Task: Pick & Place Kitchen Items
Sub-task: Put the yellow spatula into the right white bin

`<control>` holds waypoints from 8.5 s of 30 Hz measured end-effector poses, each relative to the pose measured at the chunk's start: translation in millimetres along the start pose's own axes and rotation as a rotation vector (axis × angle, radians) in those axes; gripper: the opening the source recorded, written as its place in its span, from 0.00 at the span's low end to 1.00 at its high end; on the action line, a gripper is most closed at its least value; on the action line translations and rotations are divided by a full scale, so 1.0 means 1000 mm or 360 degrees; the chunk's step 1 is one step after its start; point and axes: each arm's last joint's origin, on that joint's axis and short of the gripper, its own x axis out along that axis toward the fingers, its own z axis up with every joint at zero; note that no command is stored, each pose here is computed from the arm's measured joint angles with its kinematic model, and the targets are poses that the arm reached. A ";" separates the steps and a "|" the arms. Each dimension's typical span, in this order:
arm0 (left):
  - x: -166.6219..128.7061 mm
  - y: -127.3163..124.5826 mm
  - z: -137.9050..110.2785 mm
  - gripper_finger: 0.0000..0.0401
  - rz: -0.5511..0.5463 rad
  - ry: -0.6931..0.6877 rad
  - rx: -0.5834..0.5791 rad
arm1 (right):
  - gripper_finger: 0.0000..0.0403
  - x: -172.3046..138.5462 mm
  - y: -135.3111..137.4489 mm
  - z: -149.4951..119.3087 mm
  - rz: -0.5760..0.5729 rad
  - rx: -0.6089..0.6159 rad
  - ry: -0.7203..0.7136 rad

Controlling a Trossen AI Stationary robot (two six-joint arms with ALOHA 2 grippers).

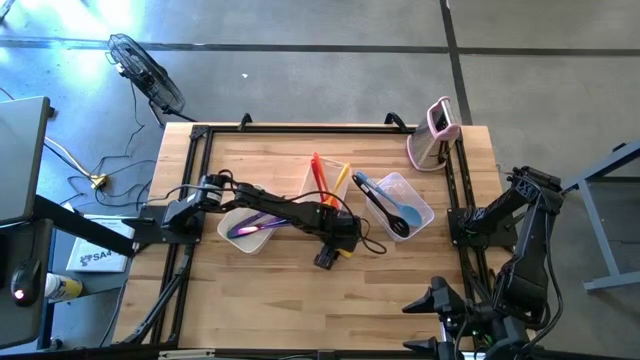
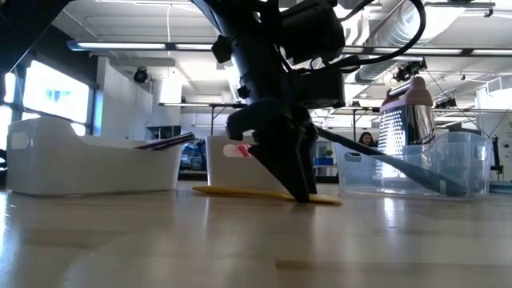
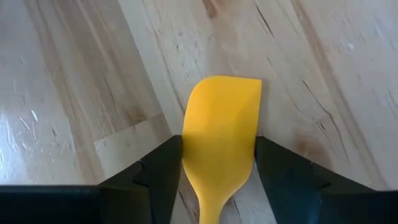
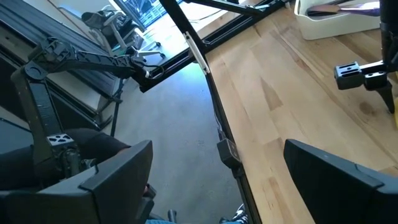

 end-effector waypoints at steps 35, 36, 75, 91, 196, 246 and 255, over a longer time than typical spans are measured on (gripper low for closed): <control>0.004 -0.003 -0.003 0.01 -0.0109 0.0022 -0.0020 | 0.89 0.000 0.000 0.000 0.0000 0.0000 0.0001; 0.005 -0.003 -0.004 0.01 -0.0109 0.0025 -0.0019 | 0.89 0.000 0.000 0.000 0.0000 0.0000 0.0001; 0.017 -0.003 -0.008 0.00 -0.0131 0.0065 -0.0045 | 0.58 0.099 -0.075 -0.039 -0.1055 -0.1714 0.0587; 0.017 -0.004 -0.008 0.00 -0.0149 0.0058 -0.0050 | 0.47 0.137 -0.094 -0.026 -0.1101 -0.1453 0.0768; 0.025 -0.004 0.013 0.14 0.0395 0.0125 -0.0099 | 0.47 0.133 -0.043 -0.057 -0.0581 -0.1012 0.0347; 0.019 0.011 0.015 0.52 0.0544 0.0108 -0.0247 | 0.47 0.132 -0.042 -0.057 -0.0571 -0.0994 0.0340; 0.019 0.029 0.004 0.52 0.0359 0.0138 -0.0534 | 0.47 0.132 -0.042 -0.057 -0.0571 -0.0999 0.0340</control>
